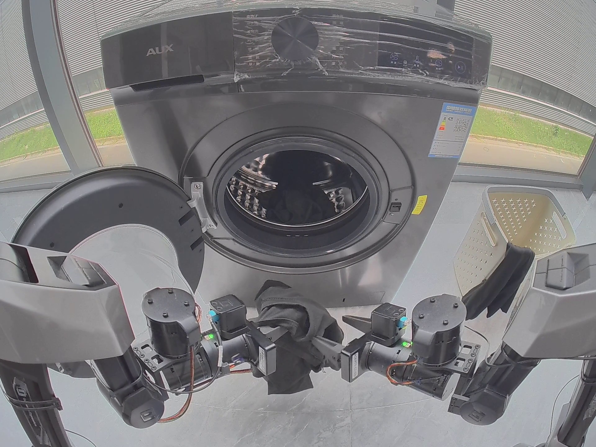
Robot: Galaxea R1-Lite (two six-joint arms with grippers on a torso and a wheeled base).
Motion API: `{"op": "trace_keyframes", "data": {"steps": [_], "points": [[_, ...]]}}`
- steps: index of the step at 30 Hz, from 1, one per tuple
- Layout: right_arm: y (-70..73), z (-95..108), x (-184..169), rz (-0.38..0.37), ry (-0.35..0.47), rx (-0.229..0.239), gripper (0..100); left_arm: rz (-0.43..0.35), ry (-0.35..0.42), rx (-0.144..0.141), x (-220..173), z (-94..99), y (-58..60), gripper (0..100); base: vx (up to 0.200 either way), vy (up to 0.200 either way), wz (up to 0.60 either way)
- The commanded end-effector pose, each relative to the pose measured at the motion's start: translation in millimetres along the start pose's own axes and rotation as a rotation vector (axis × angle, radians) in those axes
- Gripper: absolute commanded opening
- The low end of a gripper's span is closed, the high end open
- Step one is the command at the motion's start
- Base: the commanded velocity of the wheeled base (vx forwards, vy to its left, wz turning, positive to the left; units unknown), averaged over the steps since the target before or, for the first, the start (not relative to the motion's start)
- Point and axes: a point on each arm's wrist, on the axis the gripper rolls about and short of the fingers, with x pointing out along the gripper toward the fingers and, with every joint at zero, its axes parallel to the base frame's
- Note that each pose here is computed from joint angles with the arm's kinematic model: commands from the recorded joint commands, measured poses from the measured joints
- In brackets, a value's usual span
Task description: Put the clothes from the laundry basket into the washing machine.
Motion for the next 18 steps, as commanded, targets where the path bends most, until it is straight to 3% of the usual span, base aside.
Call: {"op": "trace_keyframes", "data": {"steps": [1,18], "points": [[0.6,-5,0,0.001,0.019,-0.005,100,0.003,-0.004,0.000,0,0.6,0.9,0,0.000,0.000,0.00],[5.0,5,16,0.012,-0.039,-0.005,100,-0.004,0.005,-0.001,-2,-0.5,-2.0,0,0.000,0.000,0.00]]}}
